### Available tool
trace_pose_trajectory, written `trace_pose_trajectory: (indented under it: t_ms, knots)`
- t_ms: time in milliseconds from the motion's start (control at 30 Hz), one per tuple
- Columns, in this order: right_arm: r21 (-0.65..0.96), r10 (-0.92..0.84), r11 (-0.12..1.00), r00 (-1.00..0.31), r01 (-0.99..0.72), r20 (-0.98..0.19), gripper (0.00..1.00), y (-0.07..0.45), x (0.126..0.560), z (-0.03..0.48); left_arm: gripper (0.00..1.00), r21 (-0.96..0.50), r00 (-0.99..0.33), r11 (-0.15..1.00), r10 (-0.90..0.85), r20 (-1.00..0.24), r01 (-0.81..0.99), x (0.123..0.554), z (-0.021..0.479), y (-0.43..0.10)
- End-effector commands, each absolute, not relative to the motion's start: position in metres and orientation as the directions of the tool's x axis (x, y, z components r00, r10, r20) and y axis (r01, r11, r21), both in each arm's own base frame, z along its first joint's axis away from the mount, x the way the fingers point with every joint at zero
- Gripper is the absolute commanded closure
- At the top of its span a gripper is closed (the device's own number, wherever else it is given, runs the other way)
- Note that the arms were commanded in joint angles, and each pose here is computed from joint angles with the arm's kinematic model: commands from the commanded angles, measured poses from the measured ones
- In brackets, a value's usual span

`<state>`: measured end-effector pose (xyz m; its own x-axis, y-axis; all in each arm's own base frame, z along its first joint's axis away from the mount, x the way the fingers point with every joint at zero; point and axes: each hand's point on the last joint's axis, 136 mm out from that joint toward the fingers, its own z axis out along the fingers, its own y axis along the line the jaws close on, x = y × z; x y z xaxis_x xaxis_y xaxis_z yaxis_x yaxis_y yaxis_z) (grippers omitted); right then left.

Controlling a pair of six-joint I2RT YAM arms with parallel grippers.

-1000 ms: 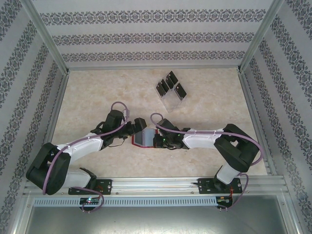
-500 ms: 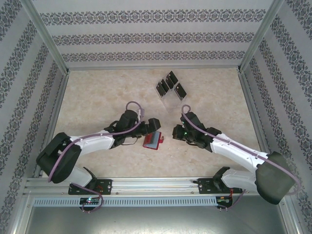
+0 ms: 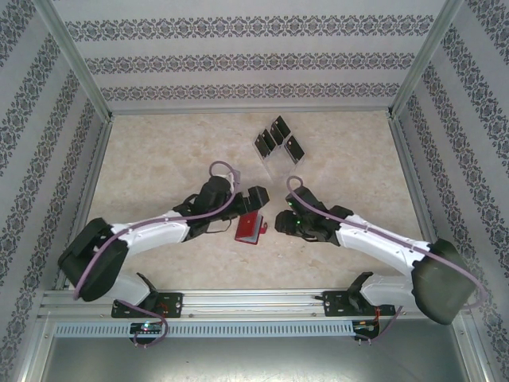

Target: Put the credit cards into the card holder

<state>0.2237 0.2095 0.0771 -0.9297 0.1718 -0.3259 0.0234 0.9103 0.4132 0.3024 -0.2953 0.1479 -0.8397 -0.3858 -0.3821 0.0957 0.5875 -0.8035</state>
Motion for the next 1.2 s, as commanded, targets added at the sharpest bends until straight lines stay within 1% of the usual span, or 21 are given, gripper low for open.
trace_pose_trajectory:
  t_ms: [0, 167, 300, 367, 500, 633, 733, 800, 867, 967, 1033, 1100, 1133, 1167]
  knots:
    - [0.387, 0.167, 0.922, -0.931, 0.030, -0.324, 0.56, 0.219, 0.228, 0.077, 0.00, -0.763, -0.799, 0.642, -0.420, -0.430, 0.073, 0.313, 0.154, -0.266]
    - [0.364, 0.131, 0.931, -0.941, 0.009, -0.311, 0.56, 0.240, 0.230, 0.073, 0.00, -0.744, -0.795, 0.666, -0.428, -0.430, 0.044, 0.313, 0.151, -0.240]
    - [0.329, 0.105, 0.944, -0.948, 0.001, -0.299, 0.56, 0.248, 0.234, 0.066, 0.00, -0.683, -0.794, 0.731, -0.414, -0.445, 0.001, 0.310, 0.142, -0.215]
    - [0.308, 0.094, 0.951, -0.951, -0.001, -0.293, 0.56, 0.250, 0.235, 0.062, 0.00, -0.616, -0.797, 0.787, -0.390, -0.462, -0.028, 0.307, 0.137, -0.200]
    - [0.287, 0.083, 0.958, -0.955, -0.003, -0.284, 0.56, 0.254, 0.236, 0.055, 0.00, -0.401, -0.837, 0.913, -0.271, -0.475, -0.068, 0.295, 0.121, -0.168]
    - [0.267, 0.071, 0.964, -0.958, -0.006, -0.278, 0.58, 0.254, 0.237, 0.050, 0.00, -0.289, -0.880, 0.956, -0.182, -0.439, -0.053, 0.282, 0.105, -0.155]
    - [0.257, 0.066, 0.966, -0.958, -0.008, -0.279, 0.63, 0.253, 0.237, 0.047, 0.00, -0.251, -0.898, 0.967, -0.146, -0.414, -0.041, 0.273, 0.096, -0.149]
    - [0.251, 0.062, 0.968, -0.958, -0.010, -0.280, 0.70, 0.252, 0.237, 0.046, 0.00, -0.225, -0.910, 0.974, -0.123, -0.396, -0.034, 0.267, 0.089, -0.145]
    - [0.250, 0.058, 0.968, -0.958, -0.015, -0.281, 0.74, 0.251, 0.237, 0.046, 0.00, -0.212, -0.918, 0.977, -0.108, -0.382, -0.026, 0.263, 0.085, -0.144]
    - [0.247, 0.054, 0.969, -0.957, -0.019, -0.284, 0.85, 0.250, 0.236, 0.046, 0.00, -0.210, -0.929, 0.978, -0.079, -0.362, -0.001, 0.258, 0.081, -0.148]
    - [0.250, 0.051, 0.968, -0.956, -0.023, -0.287, 0.89, 0.251, 0.237, 0.047, 0.00, -0.207, -0.935, 0.978, -0.057, -0.351, 0.018, 0.256, 0.078, -0.153]
    - [0.247, 0.044, 0.968, -0.956, -0.030, -0.289, 0.98, 0.251, 0.237, 0.047, 0.00, -0.198, -0.940, 0.980, -0.033, -0.340, 0.037, 0.253, 0.074, -0.158]
    - [0.247, 0.041, 0.968, -0.956, -0.034, -0.292, 1.00, 0.251, 0.238, 0.047, 0.00, -0.197, -0.941, 0.979, -0.025, -0.338, 0.045, 0.253, 0.072, -0.160]
    - [0.247, 0.038, 0.968, -0.955, -0.037, -0.294, 1.00, 0.250, 0.239, 0.048, 0.00, -0.198, -0.943, 0.979, -0.018, -0.332, 0.051, 0.251, 0.070, -0.163]
